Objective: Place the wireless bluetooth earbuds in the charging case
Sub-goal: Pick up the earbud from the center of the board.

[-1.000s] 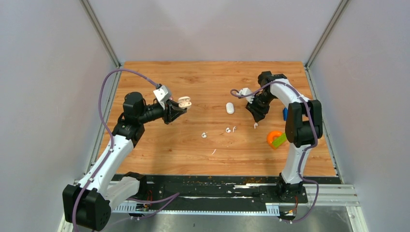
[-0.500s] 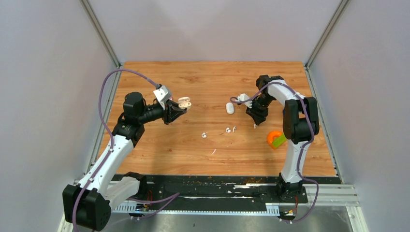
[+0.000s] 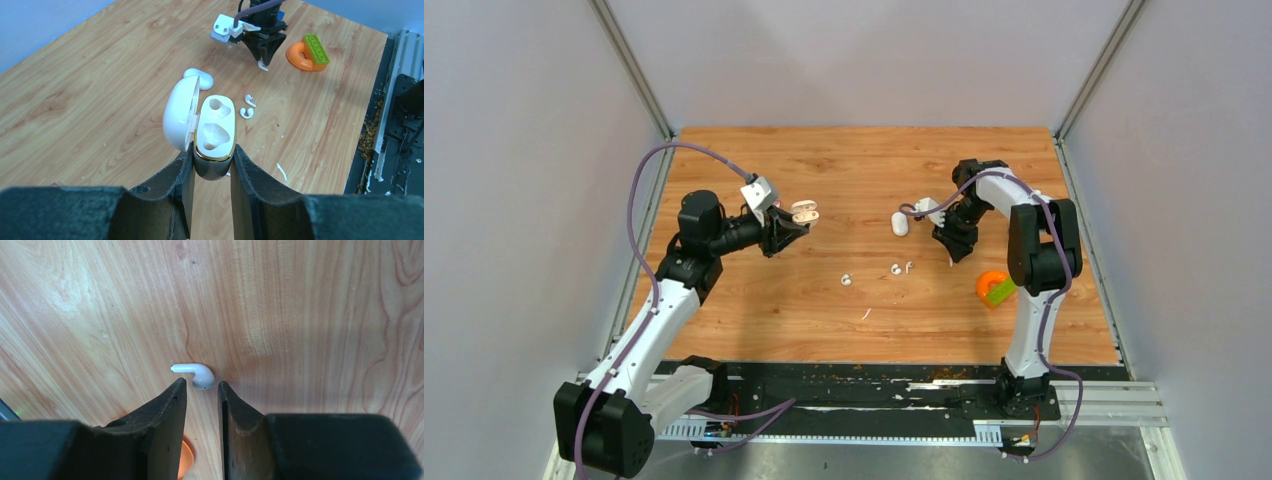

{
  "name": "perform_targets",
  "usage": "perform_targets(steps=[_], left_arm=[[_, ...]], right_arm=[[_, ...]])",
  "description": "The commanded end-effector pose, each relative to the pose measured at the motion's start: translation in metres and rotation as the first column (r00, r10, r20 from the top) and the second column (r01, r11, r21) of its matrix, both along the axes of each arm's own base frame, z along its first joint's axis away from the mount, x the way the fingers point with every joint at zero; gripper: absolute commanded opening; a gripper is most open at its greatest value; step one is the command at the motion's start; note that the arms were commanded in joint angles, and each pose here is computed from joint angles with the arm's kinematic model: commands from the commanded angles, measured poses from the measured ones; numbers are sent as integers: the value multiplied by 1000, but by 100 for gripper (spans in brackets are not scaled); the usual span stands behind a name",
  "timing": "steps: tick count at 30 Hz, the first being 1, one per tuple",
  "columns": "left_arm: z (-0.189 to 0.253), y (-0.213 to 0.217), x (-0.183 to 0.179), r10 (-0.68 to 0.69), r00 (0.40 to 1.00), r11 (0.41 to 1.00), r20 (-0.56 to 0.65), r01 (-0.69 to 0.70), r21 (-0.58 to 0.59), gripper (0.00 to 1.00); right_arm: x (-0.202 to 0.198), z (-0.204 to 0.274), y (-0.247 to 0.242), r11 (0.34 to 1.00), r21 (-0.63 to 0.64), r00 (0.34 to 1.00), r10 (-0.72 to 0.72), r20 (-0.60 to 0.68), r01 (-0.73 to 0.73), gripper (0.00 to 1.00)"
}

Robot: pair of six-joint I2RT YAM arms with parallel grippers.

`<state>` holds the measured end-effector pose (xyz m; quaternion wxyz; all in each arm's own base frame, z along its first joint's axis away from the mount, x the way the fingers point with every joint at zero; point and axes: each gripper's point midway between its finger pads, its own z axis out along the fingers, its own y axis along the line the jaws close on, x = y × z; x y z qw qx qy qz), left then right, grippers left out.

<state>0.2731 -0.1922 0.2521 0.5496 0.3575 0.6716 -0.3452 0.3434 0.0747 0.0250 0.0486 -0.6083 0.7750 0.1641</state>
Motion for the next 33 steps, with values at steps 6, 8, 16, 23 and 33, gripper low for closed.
perform_targets(steps=[6, 8, 16, 23, 33], left_arm=[[24, 1, 4, -2, 997, 1000, 79, 2, -7, 0], [24, 1, 4, -2, 997, 1000, 77, 2, -6, 0], [23, 1, 5, -1, 997, 1000, 76, 2, -7, 0], [22, 1, 6, 1, 997, 1000, 73, 0, -7, 0], [21, 1, 6, 2, 997, 1000, 71, -1, -6, 0]], right_arm=[[-3, -10, 8, 999, 28, 1000, 22, -6, -22, 29], [-4, -12, 9, 999, 28, 1000, 22, -8, -22, 28], [-9, -18, 15, 999, 39, 1000, 17, -8, -17, 25], [-5, -23, 18, 999, 39, 997, -20, 74, 17, 24], [-8, -23, 29, 998, 58, 994, -16, 110, 9, 20]])
